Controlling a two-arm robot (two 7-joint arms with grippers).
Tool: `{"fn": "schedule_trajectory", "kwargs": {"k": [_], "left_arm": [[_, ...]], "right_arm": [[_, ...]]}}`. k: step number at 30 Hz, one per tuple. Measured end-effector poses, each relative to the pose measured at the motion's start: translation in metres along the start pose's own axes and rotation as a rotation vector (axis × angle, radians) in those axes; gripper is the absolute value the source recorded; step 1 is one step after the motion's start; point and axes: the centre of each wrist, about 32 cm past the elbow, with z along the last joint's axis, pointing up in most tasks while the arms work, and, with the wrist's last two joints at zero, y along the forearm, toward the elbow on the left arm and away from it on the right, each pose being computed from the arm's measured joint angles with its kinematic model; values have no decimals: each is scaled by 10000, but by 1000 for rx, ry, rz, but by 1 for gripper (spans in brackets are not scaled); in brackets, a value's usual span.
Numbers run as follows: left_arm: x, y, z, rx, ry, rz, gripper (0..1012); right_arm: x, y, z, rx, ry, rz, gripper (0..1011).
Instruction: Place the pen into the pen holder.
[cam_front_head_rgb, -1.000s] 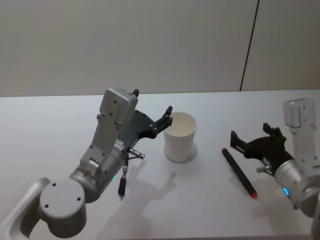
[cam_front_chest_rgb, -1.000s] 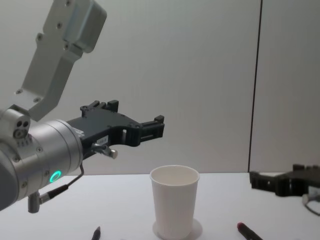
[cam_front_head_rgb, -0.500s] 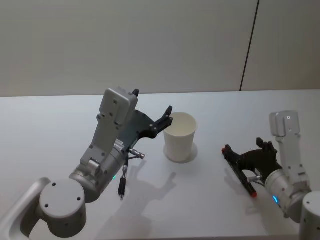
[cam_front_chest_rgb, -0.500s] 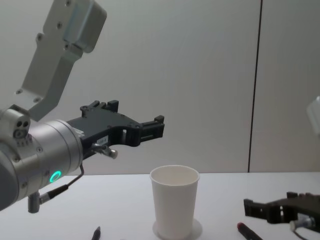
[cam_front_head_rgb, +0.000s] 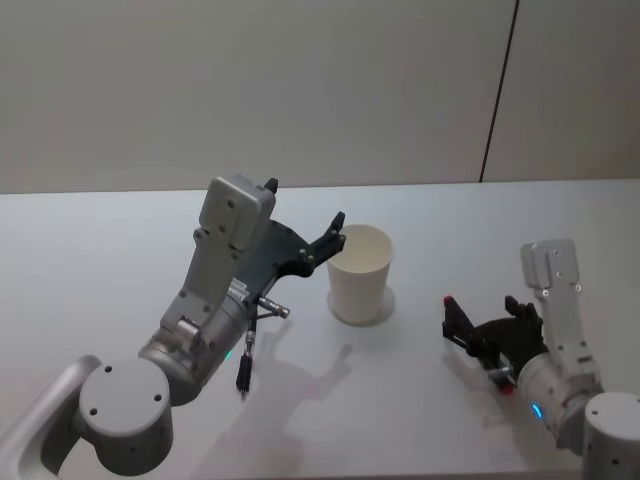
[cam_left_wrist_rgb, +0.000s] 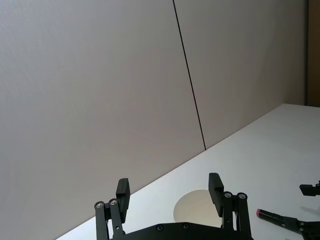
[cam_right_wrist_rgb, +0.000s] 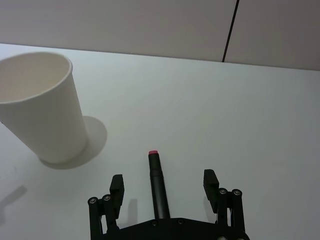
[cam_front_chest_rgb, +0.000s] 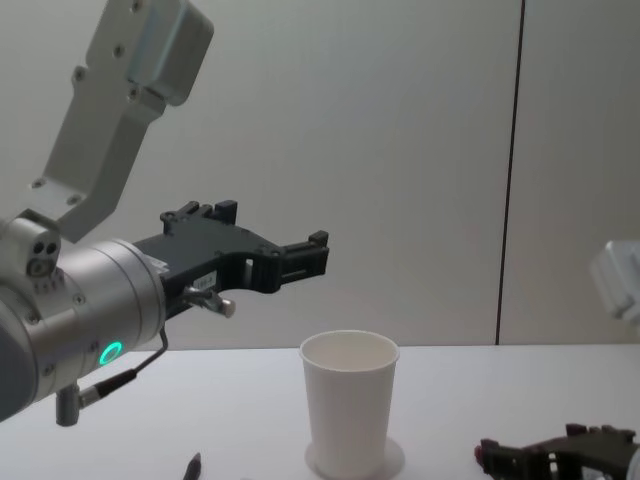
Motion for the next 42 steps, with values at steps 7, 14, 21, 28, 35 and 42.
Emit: {"fn": "schedule_trajectory", "kwargs": {"k": [7, 14, 21, 28, 35, 42], "left_arm": [[0, 0, 0, 0, 0, 0, 1000], [0, 0, 0, 0, 0, 0, 1000], [0, 0, 0, 0, 0, 0, 1000], [0, 0, 0, 0, 0, 0, 1000], [0, 0, 0, 0, 0, 0, 1000], [0, 0, 0, 0, 0, 0, 1000]], "right_arm": [[-19, 59, -54, -26, 1, -6, 1001], [-36, 112, -92, -54, 7, -7, 987], [-52, 156, -118, -80, 12, -5, 828], [-66, 192, -134, -100, 17, 1, 599], [-73, 217, -138, -108, 20, 6, 378], [-75, 227, -143, -111, 20, 9, 293]]}}
